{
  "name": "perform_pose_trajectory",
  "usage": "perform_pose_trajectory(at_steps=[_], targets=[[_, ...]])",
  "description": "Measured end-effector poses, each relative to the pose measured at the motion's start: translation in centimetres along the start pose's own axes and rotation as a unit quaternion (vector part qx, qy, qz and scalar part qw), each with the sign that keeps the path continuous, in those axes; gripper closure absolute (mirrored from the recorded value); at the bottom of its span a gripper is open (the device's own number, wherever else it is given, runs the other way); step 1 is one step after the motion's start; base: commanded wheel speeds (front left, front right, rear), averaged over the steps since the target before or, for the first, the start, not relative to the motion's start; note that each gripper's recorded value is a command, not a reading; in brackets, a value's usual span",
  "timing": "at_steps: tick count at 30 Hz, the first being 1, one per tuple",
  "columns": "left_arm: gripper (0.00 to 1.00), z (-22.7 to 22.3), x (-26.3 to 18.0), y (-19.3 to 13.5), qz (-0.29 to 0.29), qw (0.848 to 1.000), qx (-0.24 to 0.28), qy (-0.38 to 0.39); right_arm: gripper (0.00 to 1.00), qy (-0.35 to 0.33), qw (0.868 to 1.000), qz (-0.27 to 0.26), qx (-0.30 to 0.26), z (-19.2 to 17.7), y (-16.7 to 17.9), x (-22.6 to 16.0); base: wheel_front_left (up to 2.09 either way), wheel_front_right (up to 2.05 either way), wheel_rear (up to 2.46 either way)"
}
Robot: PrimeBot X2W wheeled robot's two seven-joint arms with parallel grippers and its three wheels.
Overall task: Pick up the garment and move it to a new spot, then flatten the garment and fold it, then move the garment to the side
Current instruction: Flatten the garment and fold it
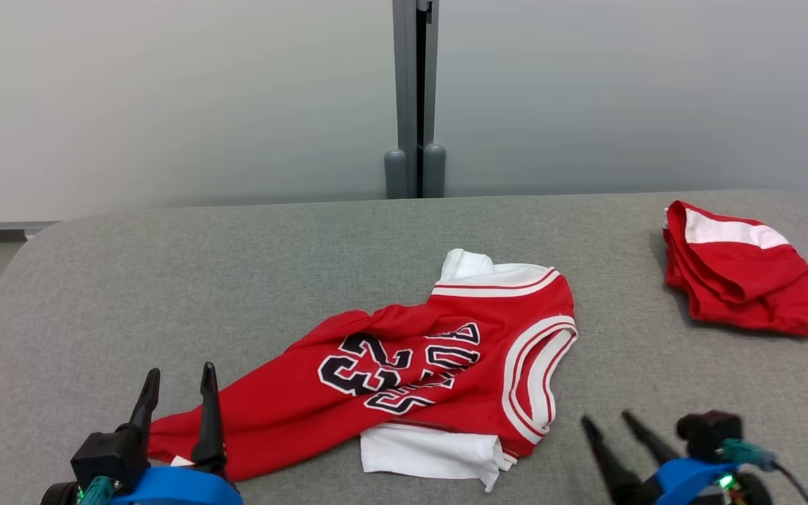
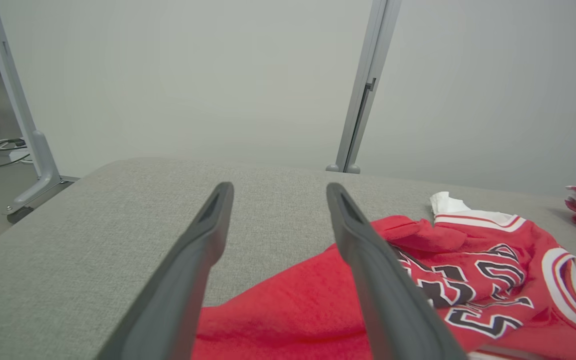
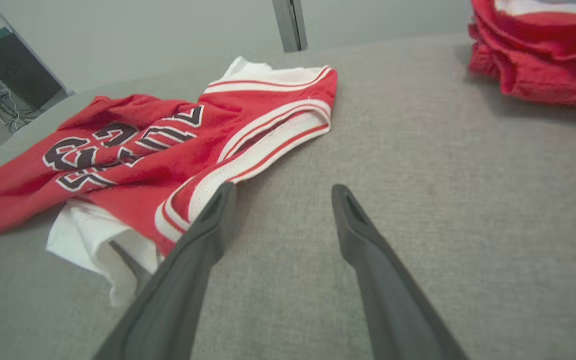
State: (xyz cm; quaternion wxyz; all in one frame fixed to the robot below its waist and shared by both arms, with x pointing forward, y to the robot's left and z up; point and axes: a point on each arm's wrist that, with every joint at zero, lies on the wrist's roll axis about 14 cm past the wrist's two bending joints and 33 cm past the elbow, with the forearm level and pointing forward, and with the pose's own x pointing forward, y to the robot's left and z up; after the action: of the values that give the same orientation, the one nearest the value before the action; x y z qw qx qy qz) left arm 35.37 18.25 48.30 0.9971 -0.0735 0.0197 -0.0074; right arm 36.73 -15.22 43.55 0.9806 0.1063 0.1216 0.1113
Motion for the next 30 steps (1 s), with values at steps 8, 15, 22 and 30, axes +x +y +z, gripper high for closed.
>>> perform_pose_trajectory(at_steps=[8,15,22,30], targets=[[0.0,-0.7,-0.4,0.6,0.007,1.0,-0.002,0.009,0.0,0.127,0.99,0.061,0.016,-4.6,3.6,1.0,0.0,0.0,0.0],[0.0,-1.3,-0.2,1.3,0.018,1.0,-0.002,0.021,0.0,0.167,0.982,0.084,0.02,-5.7,5.3,3.2,0.0,0.0,0.0],[0.0,-2.1,-0.2,2.1,0.032,0.999,-0.002,0.033,1.0,0.196,0.976,0.096,0.016,-6.9,5.8,4.0,0.0,0.0,0.0],[0.0,-3.0,0.4,1.6,0.026,0.999,-0.008,0.047,1.0,0.118,0.992,0.049,0.004,-0.7,-0.1,6.9,0.0,0.0,0.0]])
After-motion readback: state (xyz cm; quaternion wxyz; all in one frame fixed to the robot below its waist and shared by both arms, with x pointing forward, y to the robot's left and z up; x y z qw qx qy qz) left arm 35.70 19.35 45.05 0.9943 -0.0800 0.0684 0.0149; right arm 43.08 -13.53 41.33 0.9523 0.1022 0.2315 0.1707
